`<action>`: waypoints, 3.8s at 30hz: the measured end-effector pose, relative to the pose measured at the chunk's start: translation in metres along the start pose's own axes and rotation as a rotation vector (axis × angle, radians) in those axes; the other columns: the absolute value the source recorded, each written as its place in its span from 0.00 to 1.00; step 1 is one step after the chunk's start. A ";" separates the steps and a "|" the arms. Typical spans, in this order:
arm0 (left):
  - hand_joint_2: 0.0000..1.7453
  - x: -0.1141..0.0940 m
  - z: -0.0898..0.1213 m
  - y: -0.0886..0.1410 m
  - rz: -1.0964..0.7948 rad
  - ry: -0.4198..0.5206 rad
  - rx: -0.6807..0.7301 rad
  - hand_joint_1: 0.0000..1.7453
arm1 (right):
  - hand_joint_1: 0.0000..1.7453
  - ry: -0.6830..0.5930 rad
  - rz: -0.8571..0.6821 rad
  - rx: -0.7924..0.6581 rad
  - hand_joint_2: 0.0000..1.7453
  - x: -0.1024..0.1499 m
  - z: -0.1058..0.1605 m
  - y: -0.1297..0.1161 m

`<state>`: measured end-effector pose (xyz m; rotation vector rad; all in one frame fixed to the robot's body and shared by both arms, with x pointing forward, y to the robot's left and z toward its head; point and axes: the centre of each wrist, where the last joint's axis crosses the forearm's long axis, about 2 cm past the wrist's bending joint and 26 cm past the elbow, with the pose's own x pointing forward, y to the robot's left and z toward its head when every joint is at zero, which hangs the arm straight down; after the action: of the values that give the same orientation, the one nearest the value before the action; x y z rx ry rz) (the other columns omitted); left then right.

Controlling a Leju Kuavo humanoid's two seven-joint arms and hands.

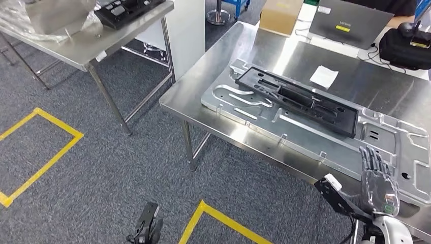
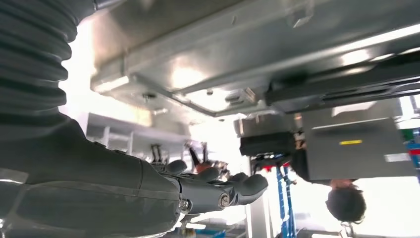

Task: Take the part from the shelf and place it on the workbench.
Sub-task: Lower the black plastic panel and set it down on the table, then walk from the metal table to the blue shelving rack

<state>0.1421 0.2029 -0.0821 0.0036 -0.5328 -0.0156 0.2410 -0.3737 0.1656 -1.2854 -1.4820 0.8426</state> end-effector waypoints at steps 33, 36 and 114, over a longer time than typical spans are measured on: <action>0.00 -0.002 0.003 -0.011 -0.032 0.001 -0.019 0.00 | 0.00 -0.119 -0.851 0.404 0.00 0.067 0.069 0.067; 0.00 -0.003 0.003 -0.011 -0.039 0.003 -0.019 0.00 | 0.00 -0.111 -0.829 0.397 0.00 0.067 0.072 0.069; 0.00 -0.004 0.004 -0.016 -0.211 0.037 -0.089 0.00 | 0.00 0.034 -1.107 0.557 0.00 0.141 0.133 0.141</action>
<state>0.1360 0.1867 -0.0810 -0.0272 -0.4925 -0.2451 0.1608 -0.1958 0.0270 0.0147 -1.4827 0.4013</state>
